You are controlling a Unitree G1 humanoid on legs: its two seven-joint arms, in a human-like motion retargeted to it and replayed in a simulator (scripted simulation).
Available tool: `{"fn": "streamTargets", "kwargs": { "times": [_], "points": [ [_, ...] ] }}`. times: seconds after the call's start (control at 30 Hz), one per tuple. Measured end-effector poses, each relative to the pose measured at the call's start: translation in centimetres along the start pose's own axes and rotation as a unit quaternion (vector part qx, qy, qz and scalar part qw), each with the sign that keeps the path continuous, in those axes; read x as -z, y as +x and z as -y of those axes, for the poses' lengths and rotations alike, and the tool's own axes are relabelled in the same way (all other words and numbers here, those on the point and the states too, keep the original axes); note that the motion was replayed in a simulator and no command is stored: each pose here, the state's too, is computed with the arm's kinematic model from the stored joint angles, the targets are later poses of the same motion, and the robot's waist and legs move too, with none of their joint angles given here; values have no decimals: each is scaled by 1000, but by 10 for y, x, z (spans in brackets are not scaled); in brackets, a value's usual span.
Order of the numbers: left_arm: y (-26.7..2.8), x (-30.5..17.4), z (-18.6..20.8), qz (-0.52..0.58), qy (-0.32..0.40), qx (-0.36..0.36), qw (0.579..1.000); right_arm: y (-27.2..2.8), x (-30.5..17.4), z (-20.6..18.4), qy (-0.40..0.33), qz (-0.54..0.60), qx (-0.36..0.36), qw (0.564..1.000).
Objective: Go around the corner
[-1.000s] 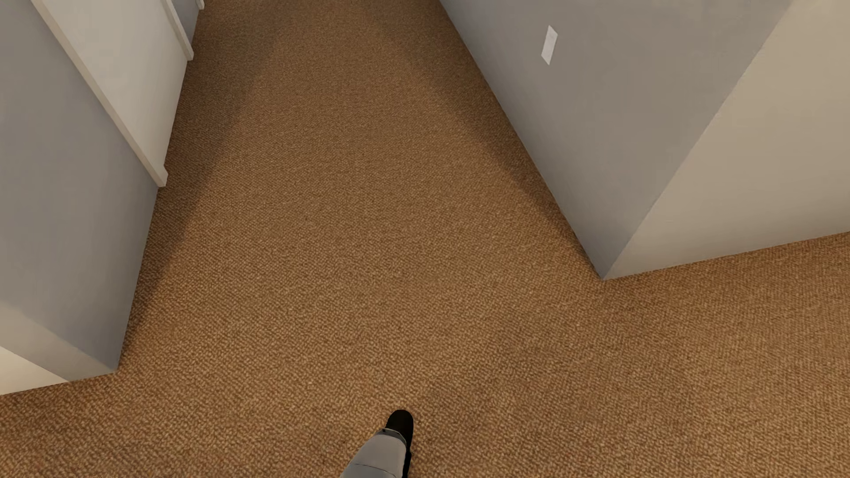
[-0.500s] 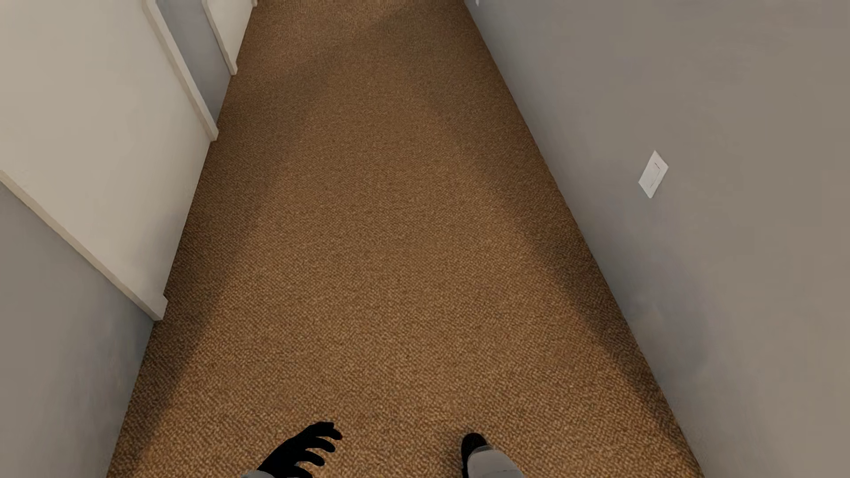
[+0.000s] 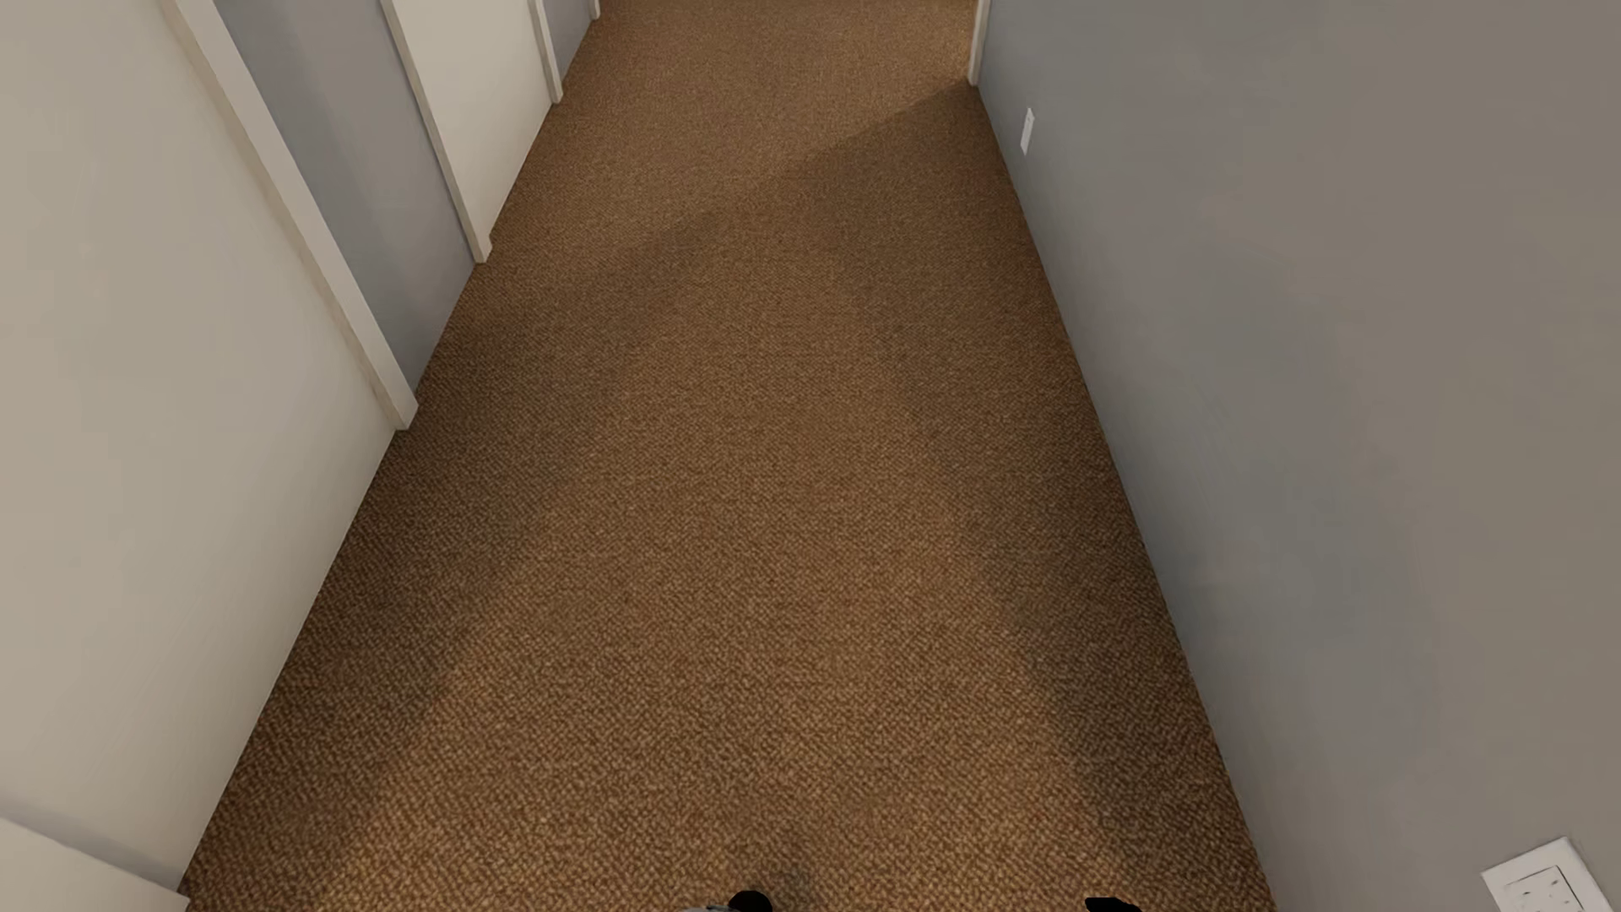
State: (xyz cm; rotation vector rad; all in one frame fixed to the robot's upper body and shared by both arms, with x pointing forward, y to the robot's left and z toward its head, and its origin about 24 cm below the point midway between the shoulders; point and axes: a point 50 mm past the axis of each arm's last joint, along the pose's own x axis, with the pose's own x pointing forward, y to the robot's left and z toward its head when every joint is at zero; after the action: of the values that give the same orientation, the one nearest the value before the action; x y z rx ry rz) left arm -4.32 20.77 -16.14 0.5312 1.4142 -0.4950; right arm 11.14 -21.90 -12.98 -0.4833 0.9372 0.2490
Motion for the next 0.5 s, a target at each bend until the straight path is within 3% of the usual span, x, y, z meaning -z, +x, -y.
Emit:
{"fn": "streamTargets", "kwargs": {
  "times": [0.1,0.2,0.33,0.5],
  "points": [
    [-3,25,16,-51,-23,13,998,0,-6,12,34,12,29,999],
    [-1,22,13,-51,-5,15,999,-7,31,-13,55,-58,4,997],
    [7,-44,-36,60,-33,-51,996,-24,71,-45,13,-134,-55,989],
    [-24,-151,-119,252,-36,-157,954,-54,113,-60,15,-202,-74,977]
  ]
}}
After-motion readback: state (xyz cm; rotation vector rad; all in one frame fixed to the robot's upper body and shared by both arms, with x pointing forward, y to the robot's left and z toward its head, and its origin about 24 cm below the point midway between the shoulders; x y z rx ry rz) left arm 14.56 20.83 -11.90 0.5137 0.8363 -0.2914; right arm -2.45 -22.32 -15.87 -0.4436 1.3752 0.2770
